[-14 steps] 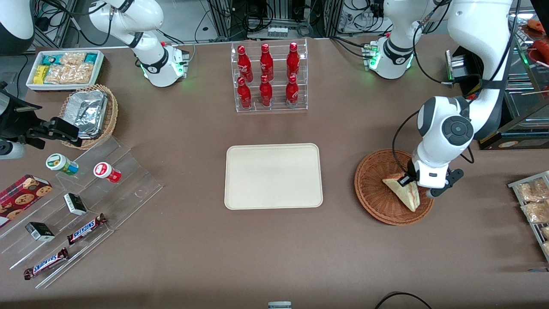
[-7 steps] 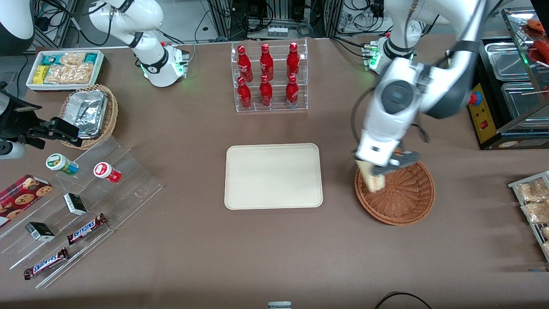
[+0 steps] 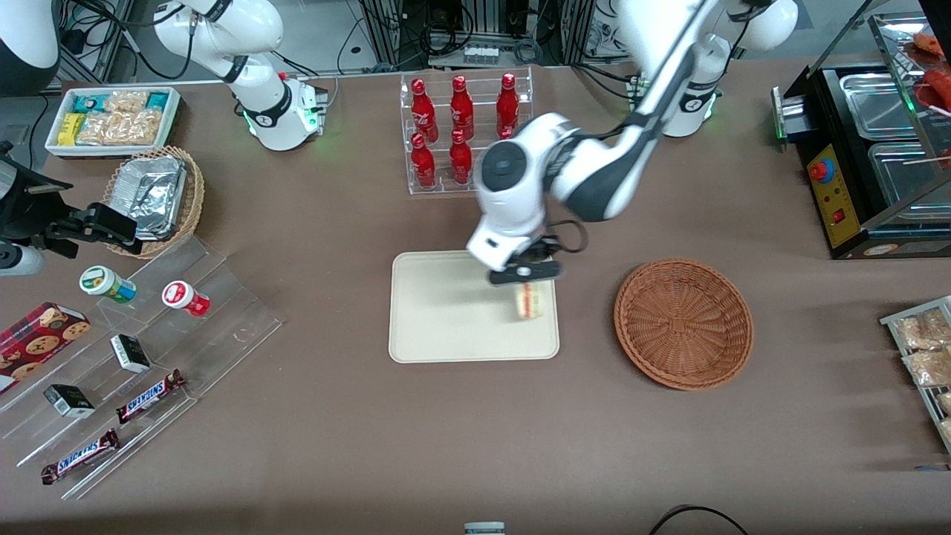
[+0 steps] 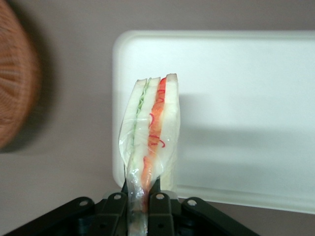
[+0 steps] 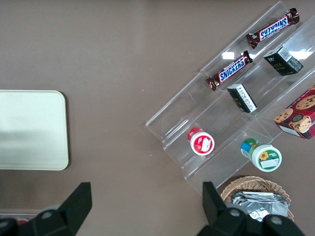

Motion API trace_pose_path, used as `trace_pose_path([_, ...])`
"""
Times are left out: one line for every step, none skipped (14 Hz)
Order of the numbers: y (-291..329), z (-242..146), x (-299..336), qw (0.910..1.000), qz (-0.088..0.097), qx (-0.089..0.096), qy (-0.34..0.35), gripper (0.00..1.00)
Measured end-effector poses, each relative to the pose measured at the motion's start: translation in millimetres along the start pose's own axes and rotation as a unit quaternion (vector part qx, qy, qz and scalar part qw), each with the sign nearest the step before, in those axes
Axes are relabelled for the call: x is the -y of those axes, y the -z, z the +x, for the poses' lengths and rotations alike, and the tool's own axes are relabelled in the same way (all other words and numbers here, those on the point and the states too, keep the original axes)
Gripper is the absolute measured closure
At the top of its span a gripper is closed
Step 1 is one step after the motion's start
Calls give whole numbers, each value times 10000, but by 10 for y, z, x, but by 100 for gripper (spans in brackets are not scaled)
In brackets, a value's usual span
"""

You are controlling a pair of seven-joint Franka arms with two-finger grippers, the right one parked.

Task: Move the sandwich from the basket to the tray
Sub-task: 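Lift the sandwich and carry it with the left gripper over the cream tray, then lower the sandwich onto the tray and open the left gripper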

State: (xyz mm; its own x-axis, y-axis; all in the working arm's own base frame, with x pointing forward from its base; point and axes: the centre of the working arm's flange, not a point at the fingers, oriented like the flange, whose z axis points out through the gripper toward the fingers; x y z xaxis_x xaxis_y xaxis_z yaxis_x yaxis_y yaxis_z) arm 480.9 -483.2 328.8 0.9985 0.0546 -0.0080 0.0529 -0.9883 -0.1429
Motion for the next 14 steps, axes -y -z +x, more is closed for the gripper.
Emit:
trace_pose_path([-91,-83,-186,10000,-31,-27,-53,86])
trace_pose_path([-141,-121,-326,9999,-111,-87,-85,86])
trace_pose_path([-177,-135,-425,9997,-179,-135,-112,86])
trace_pose_path([-216,-134,-497,9995,-232,-170,-136,86])
trace_pose_path([-264,-132,-561,9993,-274,-195,-155,86])
trace_pose_path([-330,-133,-624,9992,-294,-205,-169,86])
trace_pose_path([-407,-129,-679,9992,-305,-206,-176,86])
trace_pose_path([-476,-113,-719,9992,-310,-205,-176,86])
trace_pose_path([-532,-92,-747,9991,-315,-206,-168,86])
trace_pose_path([-573,-75,-766,9992,-317,-204,-148,86])
trace_pose_path([-602,-61,-782,9991,-328,-216,-126,86])
trace_pose_path([-620,-48,-793,9990,-332,-259,-124,86])
trace_pose_path([-632,-35,-798,9989,-307,-328,-119,86])
trace_pose_path([-644,-28,-800,9989,-277,-373,-107,86])
